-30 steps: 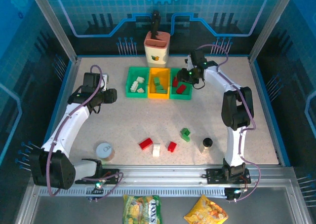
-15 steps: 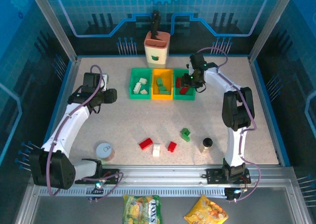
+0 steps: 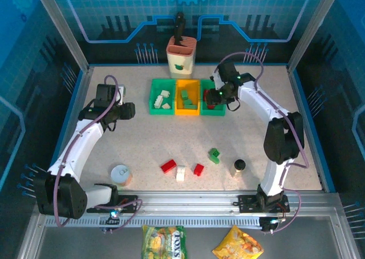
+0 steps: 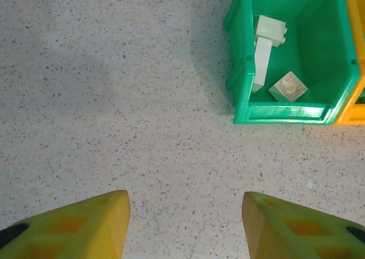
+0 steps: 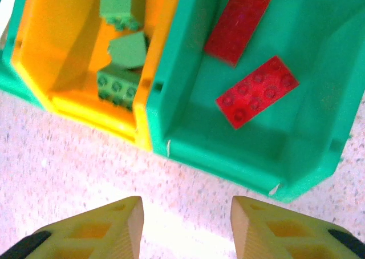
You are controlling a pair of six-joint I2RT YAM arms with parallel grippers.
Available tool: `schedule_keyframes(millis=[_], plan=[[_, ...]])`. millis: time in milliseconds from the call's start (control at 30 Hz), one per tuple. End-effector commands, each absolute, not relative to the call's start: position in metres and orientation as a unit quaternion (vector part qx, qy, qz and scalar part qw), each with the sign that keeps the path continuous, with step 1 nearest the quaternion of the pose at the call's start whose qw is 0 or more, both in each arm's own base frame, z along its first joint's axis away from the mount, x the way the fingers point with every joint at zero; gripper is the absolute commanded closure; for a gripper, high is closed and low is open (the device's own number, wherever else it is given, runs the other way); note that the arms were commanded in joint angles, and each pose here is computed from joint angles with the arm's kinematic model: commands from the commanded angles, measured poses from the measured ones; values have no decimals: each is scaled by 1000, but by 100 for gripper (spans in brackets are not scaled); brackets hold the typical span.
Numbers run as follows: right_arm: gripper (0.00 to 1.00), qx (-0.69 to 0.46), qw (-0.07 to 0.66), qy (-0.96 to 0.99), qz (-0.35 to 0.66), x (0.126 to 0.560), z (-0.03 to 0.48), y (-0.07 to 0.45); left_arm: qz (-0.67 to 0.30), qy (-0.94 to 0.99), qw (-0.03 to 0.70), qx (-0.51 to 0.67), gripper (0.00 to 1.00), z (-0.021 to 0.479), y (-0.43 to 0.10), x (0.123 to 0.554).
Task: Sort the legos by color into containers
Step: Pick up the lego from the bottom-center of the table.
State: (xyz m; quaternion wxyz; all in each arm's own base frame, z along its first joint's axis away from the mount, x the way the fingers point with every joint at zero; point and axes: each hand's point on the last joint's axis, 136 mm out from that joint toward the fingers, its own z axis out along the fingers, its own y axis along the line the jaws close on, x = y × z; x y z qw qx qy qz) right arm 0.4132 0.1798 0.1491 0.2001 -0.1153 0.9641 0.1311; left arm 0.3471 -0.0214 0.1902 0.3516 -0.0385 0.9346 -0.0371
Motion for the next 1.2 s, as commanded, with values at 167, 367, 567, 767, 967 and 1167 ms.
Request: schedule_keyframes(millis=[167,367,567,767,967,1167], plan=[[55,-207,148,958,136,338,145,194,-50,933,354,-49,44,192,-21,346],[54,-266,110,949,126,289,131,202,-43,931,358,-50,44,195,-19,344],[53,-297,71,946,109,236,115,209,-34,929,364,-50,44,199,-16,344],[51,-312,36,946,86,188,96,215,-49,930,360,-49,44,197,-21,345],[49,-353,11,935,30,156,86,219,-55,931,359,-48,44,196,-23,345],[43,-386,2,923,-6,150,78,223,-58,930,360,-48,44,197,-23,345]])
